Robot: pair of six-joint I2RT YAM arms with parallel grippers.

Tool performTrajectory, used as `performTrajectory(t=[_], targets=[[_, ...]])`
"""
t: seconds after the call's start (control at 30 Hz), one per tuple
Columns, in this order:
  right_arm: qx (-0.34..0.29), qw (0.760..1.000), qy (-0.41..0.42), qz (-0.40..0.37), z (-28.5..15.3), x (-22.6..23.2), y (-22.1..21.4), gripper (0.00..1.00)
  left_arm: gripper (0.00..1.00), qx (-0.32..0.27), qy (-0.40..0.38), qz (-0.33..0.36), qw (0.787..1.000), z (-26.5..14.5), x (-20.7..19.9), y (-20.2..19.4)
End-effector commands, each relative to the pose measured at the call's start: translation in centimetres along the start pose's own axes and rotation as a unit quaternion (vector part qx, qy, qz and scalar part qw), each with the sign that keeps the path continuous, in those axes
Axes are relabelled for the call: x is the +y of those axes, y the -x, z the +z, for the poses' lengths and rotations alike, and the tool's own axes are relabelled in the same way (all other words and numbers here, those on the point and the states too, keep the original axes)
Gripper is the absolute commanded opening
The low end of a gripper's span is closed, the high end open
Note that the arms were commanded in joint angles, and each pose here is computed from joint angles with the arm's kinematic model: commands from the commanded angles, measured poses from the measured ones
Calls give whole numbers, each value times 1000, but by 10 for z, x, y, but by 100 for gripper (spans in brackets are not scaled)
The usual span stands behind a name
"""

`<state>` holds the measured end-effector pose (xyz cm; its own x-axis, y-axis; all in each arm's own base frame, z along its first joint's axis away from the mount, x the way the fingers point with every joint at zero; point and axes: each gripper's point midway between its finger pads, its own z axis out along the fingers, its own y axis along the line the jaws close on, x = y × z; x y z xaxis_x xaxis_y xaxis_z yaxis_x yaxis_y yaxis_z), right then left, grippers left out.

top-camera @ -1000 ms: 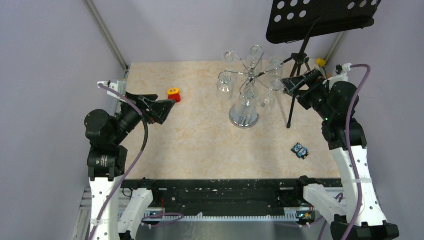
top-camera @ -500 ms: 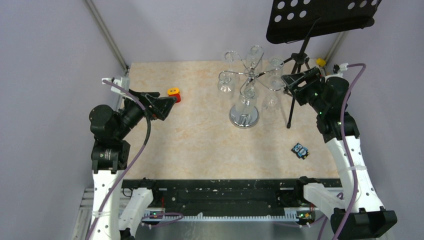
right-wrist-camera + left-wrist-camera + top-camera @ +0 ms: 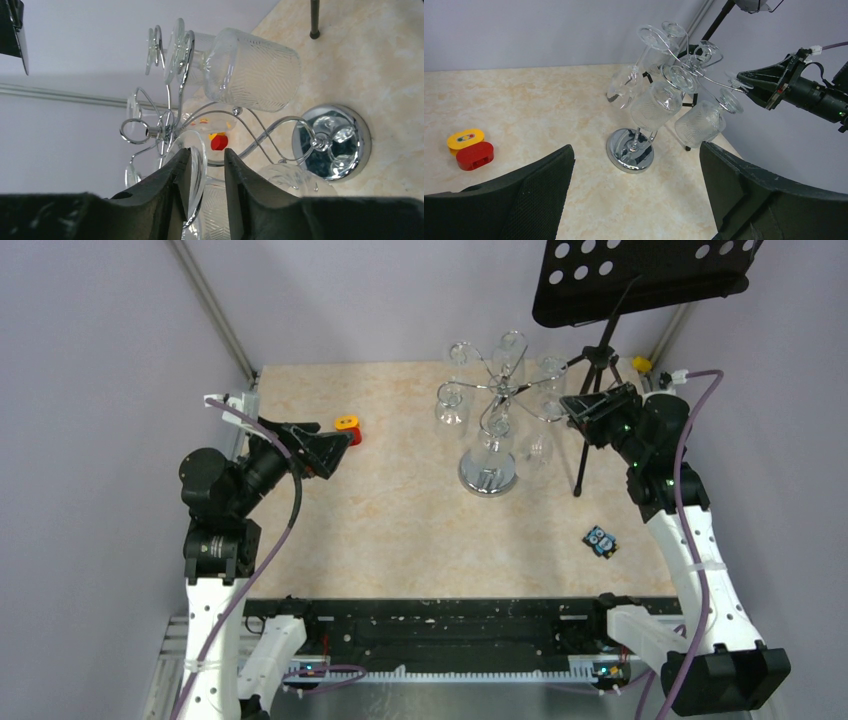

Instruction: Take the wine glass off the wine glass rack

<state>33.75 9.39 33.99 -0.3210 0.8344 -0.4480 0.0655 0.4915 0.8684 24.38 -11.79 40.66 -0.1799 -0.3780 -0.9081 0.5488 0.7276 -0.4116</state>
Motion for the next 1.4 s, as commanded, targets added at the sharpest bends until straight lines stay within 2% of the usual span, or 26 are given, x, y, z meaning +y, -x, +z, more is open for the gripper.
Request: performTrajectory(t=[0.0, 0.2, 0.23, 0.7, 1.1, 1.37], targets=[[4, 999, 39, 15, -3, 18, 1, 27, 99, -10, -7, 4, 1000, 2, -2, 4], [1, 996, 70, 48, -14, 31, 1, 1, 99, -13, -7, 5, 1000, 0, -4, 6], [-1, 996, 74, 53, -15, 33, 2, 0, 99, -14, -6, 6, 1000, -1, -5, 6], [-32, 990, 95, 102, -36, 45, 13, 0, 99, -16, -6, 5, 1000, -2, -6, 8], [24, 984, 134, 112, -34, 59, -4, 0, 99, -17, -4, 4, 1000, -2, -6, 9], [33, 982, 149, 110, -22, 65, -3, 0, 99, -16, -2, 4, 1000, -2, -5, 8]])
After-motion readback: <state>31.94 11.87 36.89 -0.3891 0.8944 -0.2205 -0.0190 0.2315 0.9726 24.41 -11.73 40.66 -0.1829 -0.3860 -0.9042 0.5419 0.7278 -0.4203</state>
